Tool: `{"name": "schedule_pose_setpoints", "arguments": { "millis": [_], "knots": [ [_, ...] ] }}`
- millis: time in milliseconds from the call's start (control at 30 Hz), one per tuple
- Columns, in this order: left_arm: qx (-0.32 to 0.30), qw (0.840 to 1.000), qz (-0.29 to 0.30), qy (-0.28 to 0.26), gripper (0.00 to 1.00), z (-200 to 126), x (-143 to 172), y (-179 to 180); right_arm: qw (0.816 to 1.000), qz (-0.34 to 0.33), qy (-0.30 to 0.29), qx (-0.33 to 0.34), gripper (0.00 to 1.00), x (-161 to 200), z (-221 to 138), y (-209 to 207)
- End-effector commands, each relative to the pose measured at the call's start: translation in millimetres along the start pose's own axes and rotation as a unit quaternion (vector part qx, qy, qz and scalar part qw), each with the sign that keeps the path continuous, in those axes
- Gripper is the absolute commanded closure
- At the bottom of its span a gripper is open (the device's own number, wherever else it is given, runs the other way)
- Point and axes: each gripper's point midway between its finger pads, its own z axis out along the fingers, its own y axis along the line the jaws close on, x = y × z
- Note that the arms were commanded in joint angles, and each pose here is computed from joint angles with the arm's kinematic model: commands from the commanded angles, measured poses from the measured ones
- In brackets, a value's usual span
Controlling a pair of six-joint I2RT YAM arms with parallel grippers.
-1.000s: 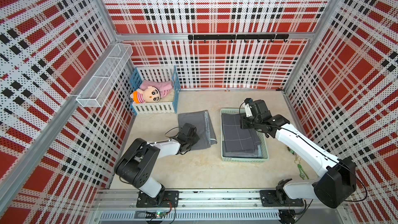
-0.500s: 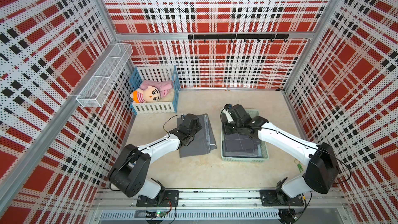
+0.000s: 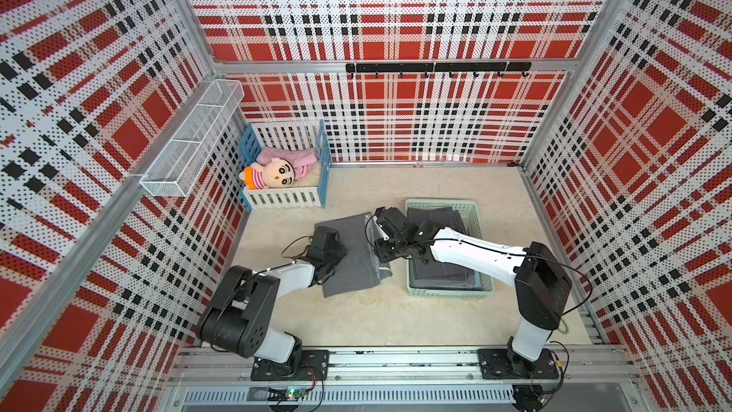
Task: Put the folded pillowcase in the basket
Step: Move the pillowcase to the center of the board, then pick up the pillowcase at the center of the board.
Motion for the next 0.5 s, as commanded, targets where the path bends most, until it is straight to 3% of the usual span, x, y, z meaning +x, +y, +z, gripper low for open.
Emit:
{"name": "schedule_pose_setpoints", "arguments": {
  "millis": [0, 200, 467],
  "knots": [
    [-0.017, 1.0, 0.004, -0.003, 0.68, -14, -12, 17, 1.0, 0.002, 0.019, 0.019, 0.53, 6, 18, -6],
    [-0.004, 1.0, 0.016, -0.005, 0.65, -23, -24, 14, 0.997, -0.022, 0.067, -0.008, 0.41, 24, 46, 17],
    [-0.02, 0.998, 0.008, -0.067, 0.5, -46, -68, 21, 0.993, -0.023, 0.115, 0.014, 0.3, 63, 60, 9]
  ]
}}
